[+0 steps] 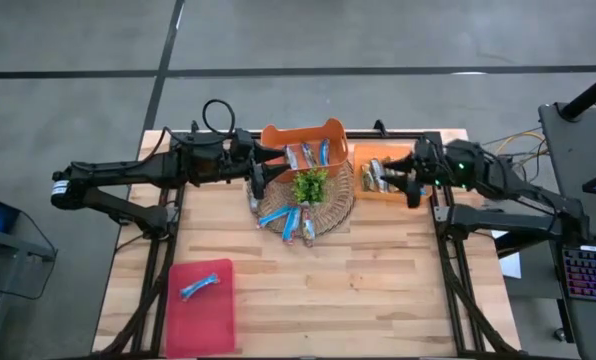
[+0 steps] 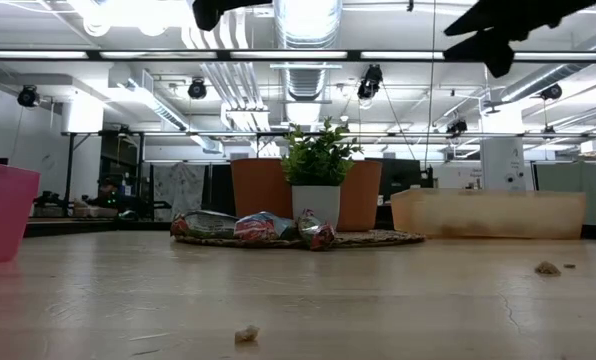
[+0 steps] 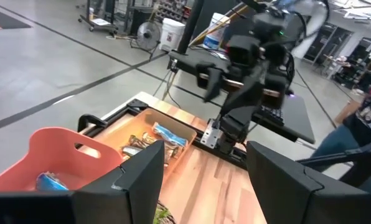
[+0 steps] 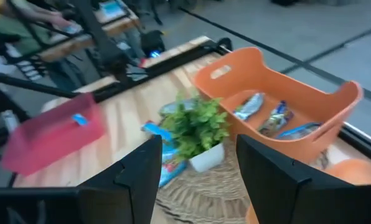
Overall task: Pick and place Granola Bars by type
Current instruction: Put the red granola bar into the pink bin
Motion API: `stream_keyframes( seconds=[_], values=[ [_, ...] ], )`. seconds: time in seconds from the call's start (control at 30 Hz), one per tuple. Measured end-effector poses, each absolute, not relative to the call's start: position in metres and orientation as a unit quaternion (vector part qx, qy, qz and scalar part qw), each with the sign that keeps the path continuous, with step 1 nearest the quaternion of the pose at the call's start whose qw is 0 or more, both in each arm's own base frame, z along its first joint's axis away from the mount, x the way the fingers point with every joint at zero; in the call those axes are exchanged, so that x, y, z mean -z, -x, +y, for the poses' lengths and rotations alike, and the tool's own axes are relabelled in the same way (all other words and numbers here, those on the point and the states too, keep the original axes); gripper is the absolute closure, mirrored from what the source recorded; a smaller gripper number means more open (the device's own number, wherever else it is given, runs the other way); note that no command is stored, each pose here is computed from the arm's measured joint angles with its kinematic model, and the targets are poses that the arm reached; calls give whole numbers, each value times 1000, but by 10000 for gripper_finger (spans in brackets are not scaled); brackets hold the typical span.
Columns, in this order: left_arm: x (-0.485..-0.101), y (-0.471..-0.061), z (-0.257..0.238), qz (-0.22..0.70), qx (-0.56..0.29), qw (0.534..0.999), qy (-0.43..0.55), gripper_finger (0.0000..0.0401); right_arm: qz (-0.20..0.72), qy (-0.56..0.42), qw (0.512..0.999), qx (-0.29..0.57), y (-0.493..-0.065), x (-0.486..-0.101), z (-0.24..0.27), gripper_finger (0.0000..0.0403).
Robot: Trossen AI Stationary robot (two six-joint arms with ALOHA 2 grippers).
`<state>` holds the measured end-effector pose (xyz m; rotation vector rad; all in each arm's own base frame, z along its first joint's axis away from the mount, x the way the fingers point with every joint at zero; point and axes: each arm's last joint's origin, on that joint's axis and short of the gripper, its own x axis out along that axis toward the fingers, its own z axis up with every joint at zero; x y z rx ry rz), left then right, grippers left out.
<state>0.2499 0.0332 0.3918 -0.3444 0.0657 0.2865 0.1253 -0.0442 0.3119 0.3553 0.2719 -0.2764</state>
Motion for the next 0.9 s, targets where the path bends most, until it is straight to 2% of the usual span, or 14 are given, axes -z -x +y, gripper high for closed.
stream_keyframes(
  seconds=[0.33, 0.47, 0.73, 0.9],
  values=[
    [-392, -250, 34, 28, -153, 969, 191, 193, 77, -142, 985, 57, -105, -271, -20, 207],
    [-392, -250, 33, 28, -152, 968, 196, 193, 76, -147, 985, 51, -99, -248, -17, 207],
    [-386, -251, 33, 32, -157, 966, 202, 193, 4, -144, 989, 14, -89, -222, -12, 207],
    [-376, -252, 33, 43, -162, 962, 215, 193, -13, -158, 987, 24, -85, -206, -12, 207]
  ],
)
